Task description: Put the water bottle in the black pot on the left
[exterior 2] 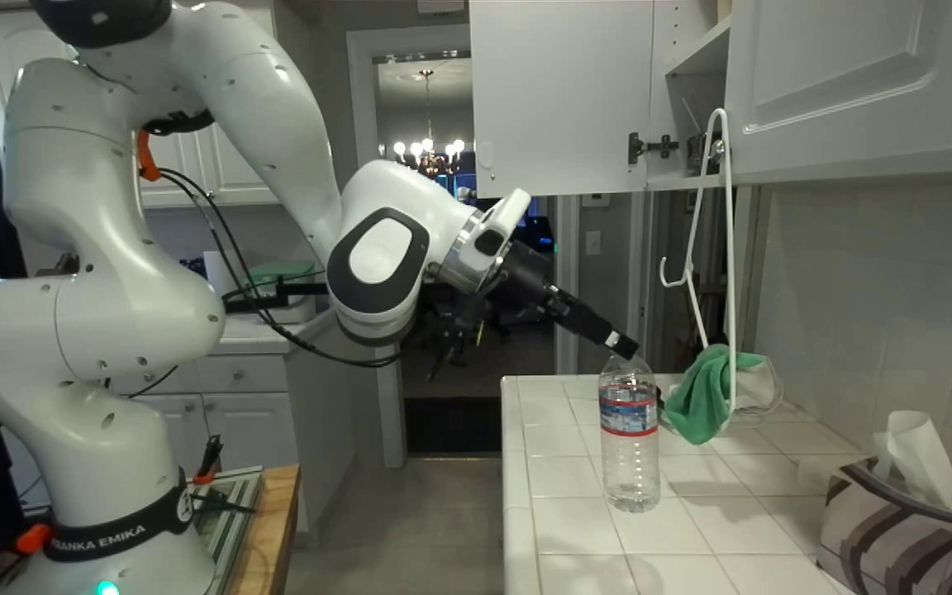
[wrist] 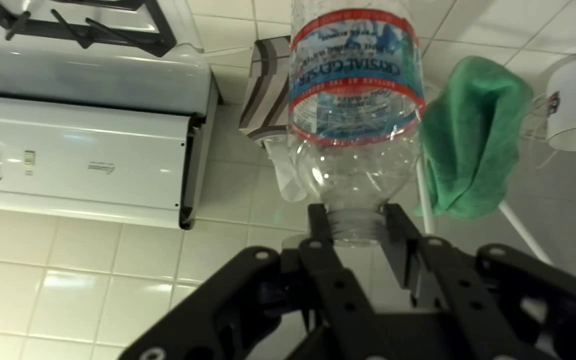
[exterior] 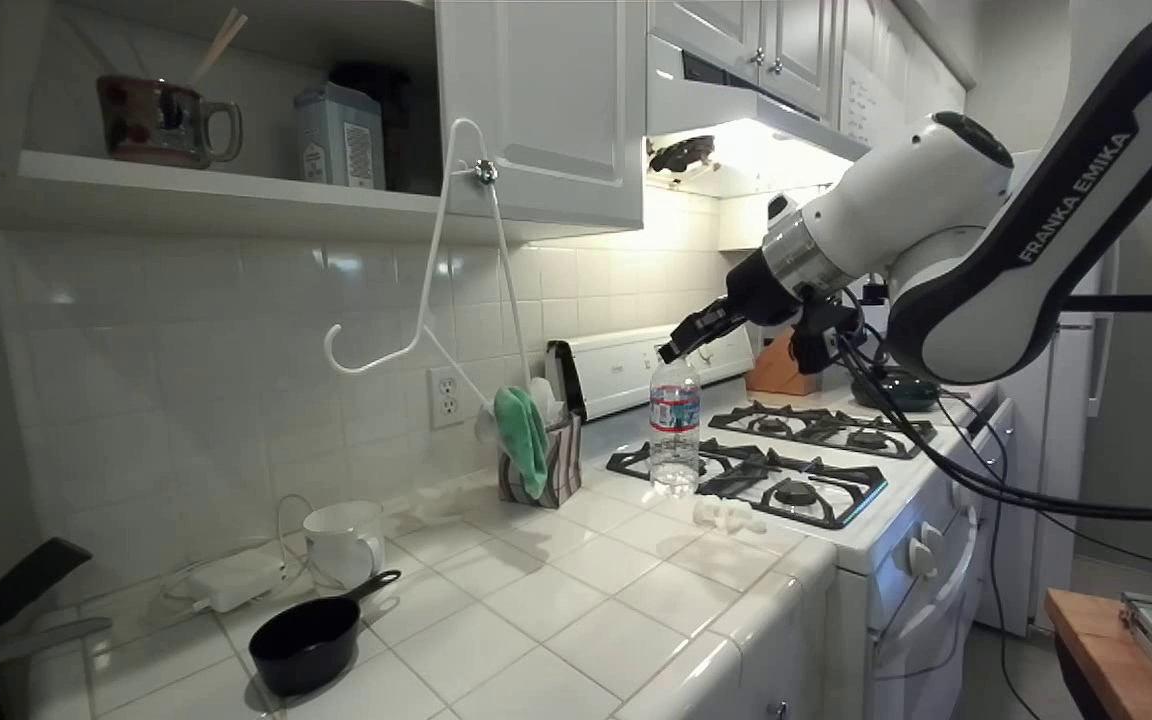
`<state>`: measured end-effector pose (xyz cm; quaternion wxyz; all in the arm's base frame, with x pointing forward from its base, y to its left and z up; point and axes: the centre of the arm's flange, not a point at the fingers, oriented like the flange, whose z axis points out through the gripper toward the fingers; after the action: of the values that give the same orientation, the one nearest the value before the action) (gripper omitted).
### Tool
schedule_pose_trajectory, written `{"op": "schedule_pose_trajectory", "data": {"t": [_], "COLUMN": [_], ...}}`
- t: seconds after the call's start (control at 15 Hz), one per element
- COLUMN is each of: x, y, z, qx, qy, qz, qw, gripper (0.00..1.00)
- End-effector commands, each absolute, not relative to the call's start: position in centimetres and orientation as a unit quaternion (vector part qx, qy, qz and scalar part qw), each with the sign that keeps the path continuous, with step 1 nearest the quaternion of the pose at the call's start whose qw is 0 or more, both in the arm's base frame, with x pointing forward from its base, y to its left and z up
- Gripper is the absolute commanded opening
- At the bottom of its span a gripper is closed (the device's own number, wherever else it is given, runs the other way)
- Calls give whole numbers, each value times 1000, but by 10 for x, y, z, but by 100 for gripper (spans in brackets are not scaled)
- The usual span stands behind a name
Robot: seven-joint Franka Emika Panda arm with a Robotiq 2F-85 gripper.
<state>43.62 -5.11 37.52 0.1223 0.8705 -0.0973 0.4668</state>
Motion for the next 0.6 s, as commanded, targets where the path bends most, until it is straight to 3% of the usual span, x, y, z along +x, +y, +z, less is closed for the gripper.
{"op": "schedule_pose_trajectory", "data": {"t": [0.0,0.33,0.4,0.53], "x": [437,472,463,475], "y": [-38,-9,-3,2], "z": [400,405,368,368], "qx": [893,916,910,913], "qy": [-26,91,57,74], "qz": [444,390,407,398], "qw": [64,25,55,43], "gripper": [8,8,31,31]}}
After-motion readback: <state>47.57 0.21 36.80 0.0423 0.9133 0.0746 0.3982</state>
